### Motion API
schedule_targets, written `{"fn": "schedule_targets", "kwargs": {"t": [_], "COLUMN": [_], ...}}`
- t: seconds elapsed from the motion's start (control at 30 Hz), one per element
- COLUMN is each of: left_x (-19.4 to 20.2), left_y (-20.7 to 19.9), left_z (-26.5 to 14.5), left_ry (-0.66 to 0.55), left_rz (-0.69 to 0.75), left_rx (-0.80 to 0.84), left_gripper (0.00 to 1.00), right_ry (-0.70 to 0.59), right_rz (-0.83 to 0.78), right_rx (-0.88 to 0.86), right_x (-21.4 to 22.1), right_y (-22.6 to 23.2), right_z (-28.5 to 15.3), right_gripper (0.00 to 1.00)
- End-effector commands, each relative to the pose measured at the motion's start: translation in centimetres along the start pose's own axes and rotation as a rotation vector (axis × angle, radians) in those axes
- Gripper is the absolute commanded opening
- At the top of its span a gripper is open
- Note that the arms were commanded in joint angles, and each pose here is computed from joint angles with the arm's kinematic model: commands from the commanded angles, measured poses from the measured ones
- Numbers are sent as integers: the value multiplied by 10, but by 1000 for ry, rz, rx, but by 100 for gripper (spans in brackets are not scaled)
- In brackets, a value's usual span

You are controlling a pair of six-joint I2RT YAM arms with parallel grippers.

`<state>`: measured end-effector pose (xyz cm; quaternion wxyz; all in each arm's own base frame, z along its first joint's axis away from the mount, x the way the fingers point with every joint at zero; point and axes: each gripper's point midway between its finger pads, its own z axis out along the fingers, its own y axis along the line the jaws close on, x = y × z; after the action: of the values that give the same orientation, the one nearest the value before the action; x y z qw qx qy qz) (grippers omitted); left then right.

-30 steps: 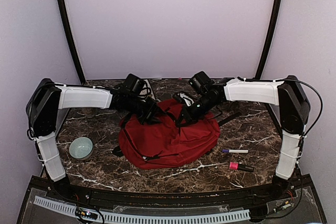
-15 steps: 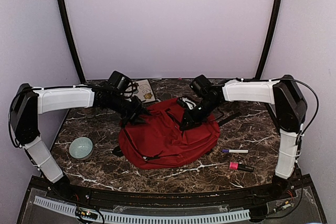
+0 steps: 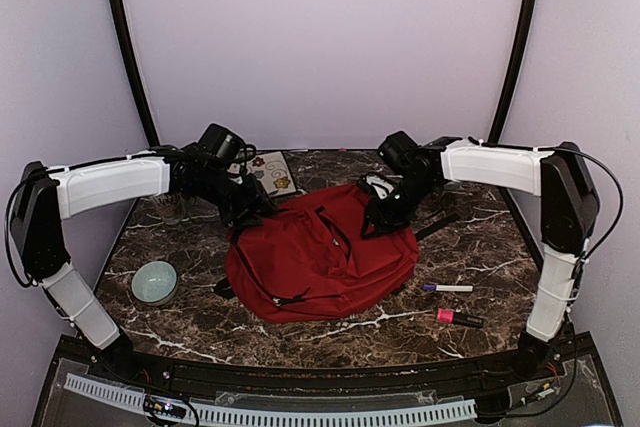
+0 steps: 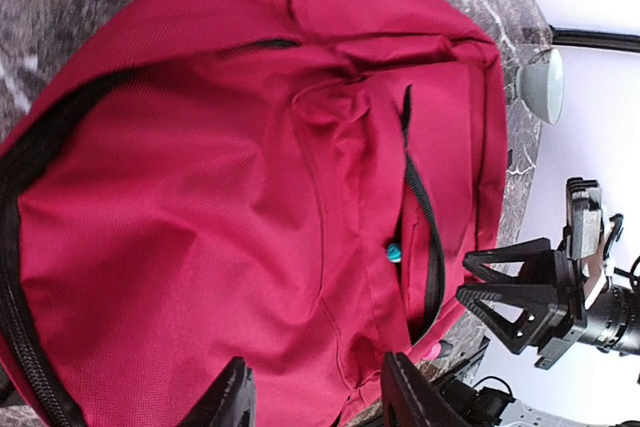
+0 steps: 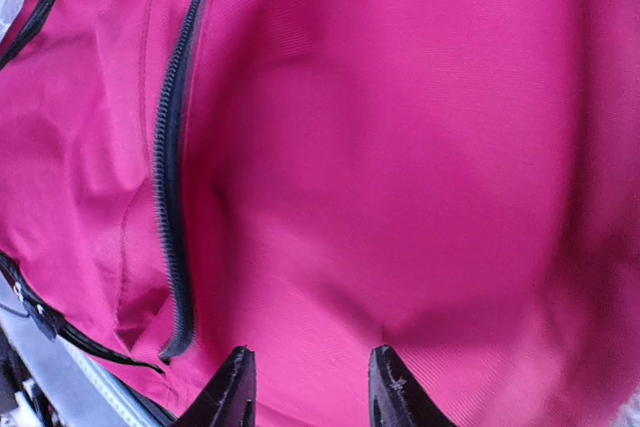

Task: Pack the student bag
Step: Place the lower front pocket of the student bag, then pick up the pen from the corner of the board.

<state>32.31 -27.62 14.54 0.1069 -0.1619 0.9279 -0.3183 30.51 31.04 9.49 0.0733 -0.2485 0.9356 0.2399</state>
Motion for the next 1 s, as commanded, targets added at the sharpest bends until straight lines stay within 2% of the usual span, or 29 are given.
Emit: {"fn": "schedule_targets", "kwargs": {"t": [0.0, 0.27, 0.4, 0.63, 0.87, 0.97], "left_x": [-12, -34, -42, -44, -42, -42], "left_y": [-12, -40, -70, -114, -122, -123], "left_z": [-21, -25, -27, -32, -17, -14], "left_ry": [-64, -120, -136, -138, -83, -70], "left_rz": [142, 311, 425, 557, 587, 598], "left_rx": [-9, 4, 87, 241, 266, 266], "left_gripper": [47, 51, 51, 53, 53, 53], "right_ry": [-78, -179, -211, -113, -28, 20], "right_rz": [28, 197, 268, 281, 289, 295], "right_rx": [153, 389, 431, 400, 302, 286], "right_x": [-3, 27, 52, 100, 137, 149], "right_y": [-23, -71, -83, -90, -84, -86], "right_z": [-43, -89, -103, -87, -60, -47], "right_gripper": [43, 44, 43, 43, 45, 51]}}
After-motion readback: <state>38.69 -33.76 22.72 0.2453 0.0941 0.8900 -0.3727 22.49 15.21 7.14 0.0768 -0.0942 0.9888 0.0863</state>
